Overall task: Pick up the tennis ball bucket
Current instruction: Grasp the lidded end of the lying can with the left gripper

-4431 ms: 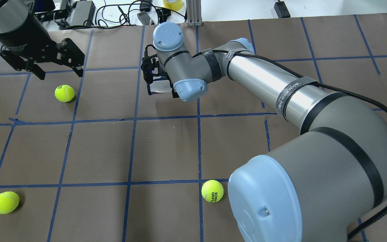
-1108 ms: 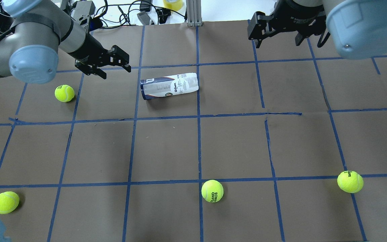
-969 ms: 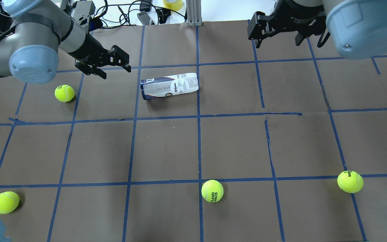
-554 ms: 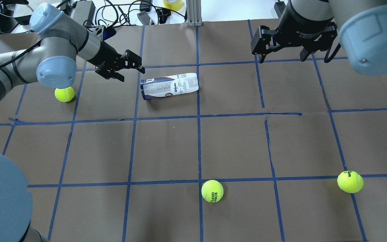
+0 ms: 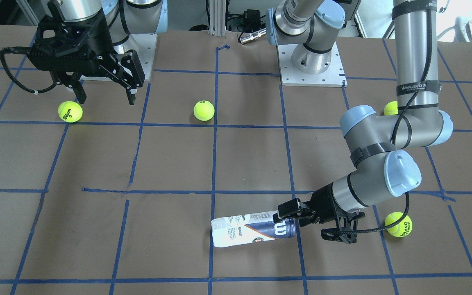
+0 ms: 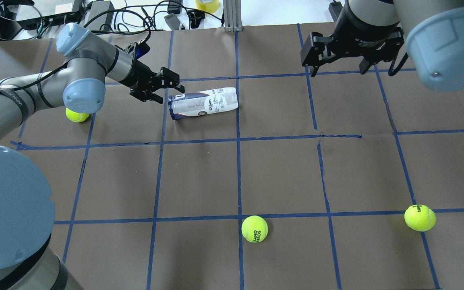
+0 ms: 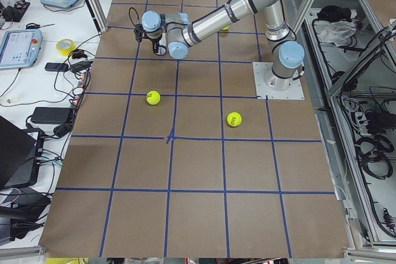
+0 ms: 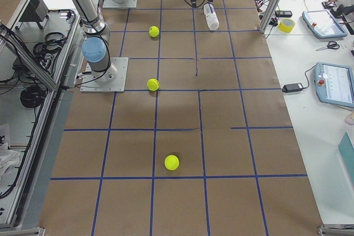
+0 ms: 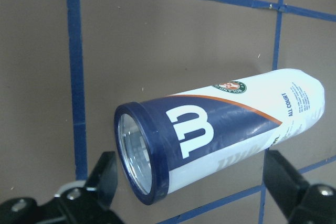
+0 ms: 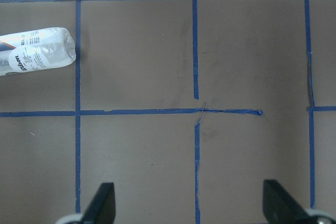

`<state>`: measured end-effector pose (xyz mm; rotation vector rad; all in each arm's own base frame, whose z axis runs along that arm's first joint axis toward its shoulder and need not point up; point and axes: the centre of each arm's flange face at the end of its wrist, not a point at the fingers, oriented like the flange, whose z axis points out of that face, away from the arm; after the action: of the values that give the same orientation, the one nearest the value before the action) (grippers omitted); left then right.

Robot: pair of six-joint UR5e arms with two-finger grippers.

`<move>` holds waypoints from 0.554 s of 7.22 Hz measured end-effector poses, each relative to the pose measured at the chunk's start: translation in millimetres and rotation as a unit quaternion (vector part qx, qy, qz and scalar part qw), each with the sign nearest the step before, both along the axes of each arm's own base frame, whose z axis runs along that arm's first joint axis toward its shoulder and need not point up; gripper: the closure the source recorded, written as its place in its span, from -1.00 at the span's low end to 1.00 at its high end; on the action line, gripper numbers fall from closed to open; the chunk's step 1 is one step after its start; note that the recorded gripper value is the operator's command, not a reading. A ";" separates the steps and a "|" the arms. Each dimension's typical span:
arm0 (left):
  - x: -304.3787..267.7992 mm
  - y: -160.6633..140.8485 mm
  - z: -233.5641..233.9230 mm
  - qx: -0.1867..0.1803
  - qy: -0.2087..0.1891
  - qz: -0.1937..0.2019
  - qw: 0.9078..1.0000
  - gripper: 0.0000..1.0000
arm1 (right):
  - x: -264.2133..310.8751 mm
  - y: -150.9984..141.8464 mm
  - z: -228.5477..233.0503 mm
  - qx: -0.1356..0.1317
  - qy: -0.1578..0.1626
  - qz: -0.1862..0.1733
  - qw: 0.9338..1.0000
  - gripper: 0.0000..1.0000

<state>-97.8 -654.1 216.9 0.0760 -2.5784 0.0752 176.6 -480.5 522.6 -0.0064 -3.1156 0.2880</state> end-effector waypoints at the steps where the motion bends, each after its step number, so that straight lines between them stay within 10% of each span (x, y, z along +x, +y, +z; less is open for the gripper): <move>1: -1.2 1.0 -8.6 0.007 0.006 0.000 1.000 -1.00 | -0.2 -0.1 -0.3 0.001 0.000 0.000 1.000 -1.00; 3: -4.4 2.2 -15.8 0.014 0.023 0.002 1.000 -0.22 | -1.1 0.0 -0.8 0.002 0.001 -0.001 1.000 -1.00; 4: -5.5 1.9 -17.0 0.016 0.031 0.004 0.999 0.75 | -1.2 0.1 -0.8 0.003 0.002 0.000 1.000 -1.00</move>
<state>-103.3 -652.2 200.0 0.0988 -2.5172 0.0339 175.5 -480.4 521.8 -0.0072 -3.1131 0.2798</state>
